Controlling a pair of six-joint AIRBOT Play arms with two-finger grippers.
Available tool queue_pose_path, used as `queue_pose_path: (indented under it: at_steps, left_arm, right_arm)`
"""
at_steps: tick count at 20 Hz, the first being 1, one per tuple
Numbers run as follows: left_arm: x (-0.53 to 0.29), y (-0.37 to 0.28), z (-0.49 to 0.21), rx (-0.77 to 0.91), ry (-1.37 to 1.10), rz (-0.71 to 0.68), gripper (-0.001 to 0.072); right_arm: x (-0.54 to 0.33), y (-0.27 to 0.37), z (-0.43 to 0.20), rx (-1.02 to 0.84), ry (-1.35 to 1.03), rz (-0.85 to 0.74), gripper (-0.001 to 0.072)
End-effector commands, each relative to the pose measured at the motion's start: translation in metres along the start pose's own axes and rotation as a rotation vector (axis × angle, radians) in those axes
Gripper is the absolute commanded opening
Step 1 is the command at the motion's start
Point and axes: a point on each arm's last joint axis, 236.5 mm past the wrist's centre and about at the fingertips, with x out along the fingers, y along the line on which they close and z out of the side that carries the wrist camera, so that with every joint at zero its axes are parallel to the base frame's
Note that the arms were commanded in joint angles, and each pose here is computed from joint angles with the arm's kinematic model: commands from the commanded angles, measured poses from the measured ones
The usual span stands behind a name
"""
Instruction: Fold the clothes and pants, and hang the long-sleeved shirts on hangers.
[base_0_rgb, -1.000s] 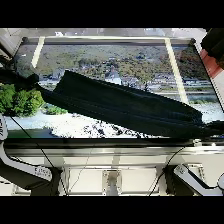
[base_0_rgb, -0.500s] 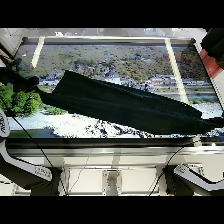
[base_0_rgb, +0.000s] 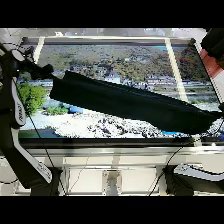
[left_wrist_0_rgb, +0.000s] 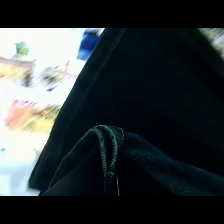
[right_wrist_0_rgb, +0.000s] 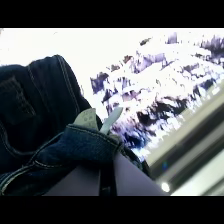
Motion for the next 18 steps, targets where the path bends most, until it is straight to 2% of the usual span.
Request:
queue_pose_path:
  at_steps: [1, 3, 4, 5, 6, 7, 12, 17, 18]
  left_arm:
    - [0.037, -0.043, 0.028, -0.104, -0.105, -0.219, 0.0027]
    - [0.049, -0.05, 0.037, -0.117, -0.149, -0.247, 0.0027]
    - [0.053, -0.053, 0.041, -0.113, -0.17, -0.258, 0.0033]
    - [0.053, -0.056, 0.047, -0.106, -0.197, -0.268, 0.0178]
    - [0.052, -0.058, 0.054, -0.105, -0.227, -0.271, 0.037]
    - [0.048, -0.06, 0.059, -0.089, -0.252, -0.271, 0.0382]
    - [0.036, -0.057, 0.057, -0.052, -0.241, -0.252, 0.0382]
    - [0.047, 0.003, -0.031, 0.044, 0.126, -0.033, 0.0388]
    - [0.045, 0.014, -0.045, 0.044, 0.185, -0.006, 0.041]
  right_arm:
    - [0.018, 0.02, 0.024, 0.108, -0.074, 0.094, 0.002]
    - [0.033, 0.03, 0.027, 0.145, -0.063, 0.144, 0.0025]
    - [0.04, 0.036, 0.029, 0.162, -0.06, 0.171, 0.014]
    - [0.045, 0.04, 0.03, 0.181, -0.059, 0.193, 0.03]
    - [0.048, 0.043, 0.033, 0.196, -0.066, 0.209, 0.0411]
    - [0.047, 0.045, 0.038, 0.188, -0.082, 0.216, 0.0452]
    - [0.017, 0.052, 0.063, 0.101, -0.136, 0.235, 0.0458]
    - [-0.021, 0.062, 0.069, -0.052, -0.113, 0.253, 0.0458]
    - [-0.025, 0.063, 0.066, -0.067, -0.096, 0.257, 0.0458]
